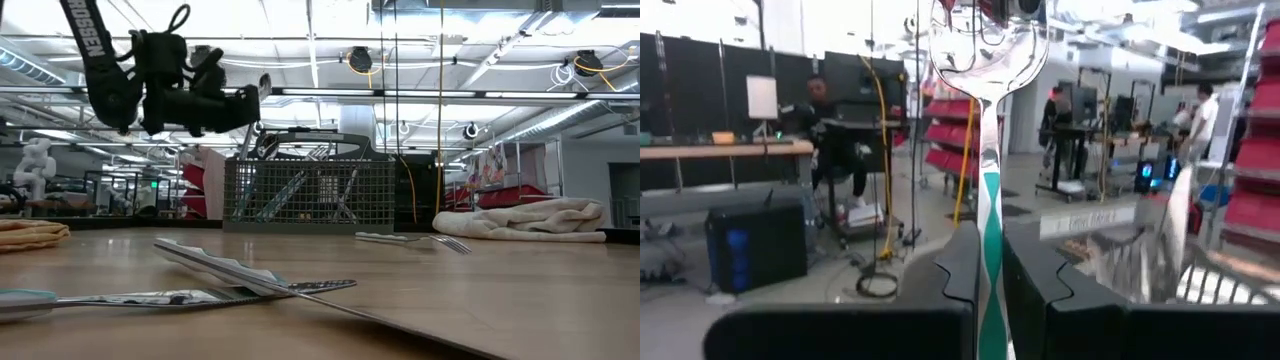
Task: Sort silverware
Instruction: Put the blue spoon into the silverware basket
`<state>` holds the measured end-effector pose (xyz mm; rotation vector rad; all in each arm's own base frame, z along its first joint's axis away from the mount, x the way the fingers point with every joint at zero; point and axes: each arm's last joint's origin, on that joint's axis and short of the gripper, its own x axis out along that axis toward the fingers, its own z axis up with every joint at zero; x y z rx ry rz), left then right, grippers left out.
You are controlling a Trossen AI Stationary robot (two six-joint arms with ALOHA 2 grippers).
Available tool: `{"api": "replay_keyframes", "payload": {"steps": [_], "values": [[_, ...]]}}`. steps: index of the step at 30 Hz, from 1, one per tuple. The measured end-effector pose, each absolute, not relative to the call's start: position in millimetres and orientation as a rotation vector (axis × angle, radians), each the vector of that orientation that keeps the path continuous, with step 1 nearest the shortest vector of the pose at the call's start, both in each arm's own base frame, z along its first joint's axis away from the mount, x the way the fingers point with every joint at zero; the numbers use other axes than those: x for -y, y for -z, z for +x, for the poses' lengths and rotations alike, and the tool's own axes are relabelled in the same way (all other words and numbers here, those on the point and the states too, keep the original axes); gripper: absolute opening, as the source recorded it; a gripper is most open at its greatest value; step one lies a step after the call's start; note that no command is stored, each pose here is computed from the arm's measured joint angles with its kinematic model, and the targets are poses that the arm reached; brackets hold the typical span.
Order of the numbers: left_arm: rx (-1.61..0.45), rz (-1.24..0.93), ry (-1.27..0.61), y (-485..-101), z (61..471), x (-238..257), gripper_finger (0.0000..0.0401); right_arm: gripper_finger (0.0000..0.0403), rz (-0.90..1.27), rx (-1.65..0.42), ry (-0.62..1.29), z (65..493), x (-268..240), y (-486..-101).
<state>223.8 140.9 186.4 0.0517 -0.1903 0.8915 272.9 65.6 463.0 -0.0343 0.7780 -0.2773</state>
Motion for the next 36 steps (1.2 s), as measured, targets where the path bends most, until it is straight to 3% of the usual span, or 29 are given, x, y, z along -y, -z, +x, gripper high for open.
{"api": "replay_keyframes", "payload": {"steps": [13, 21, 27, 31, 36], "values": [[0.176, 0.042, -0.927, -171, 227, -146, 0.003, 0.0151, -0.026, -0.779, 0.275, 273, -66, -463], [0.172, 0.042, -0.932, -170, 227, -146, 0.0129, 0.0151, -0.025, -0.779, 0.273, 273, -66, -463], [0.155, 0.04, -0.931, -169, 227, -146, 0.0163, 0.0151, -0.013, -0.778, 0.275, 273, -66, -463], [0.247, 0.045, -0.89, -183, 229, -137, 0.0166, 0.015, -0.01, -0.778, 0.276, 273, -66, -463], [0.38, 0.081, -0.677, -223, 232, -107, 0.0166, 0.0151, -0.018, -0.78, 0.273, 273, -66, -463]]}}
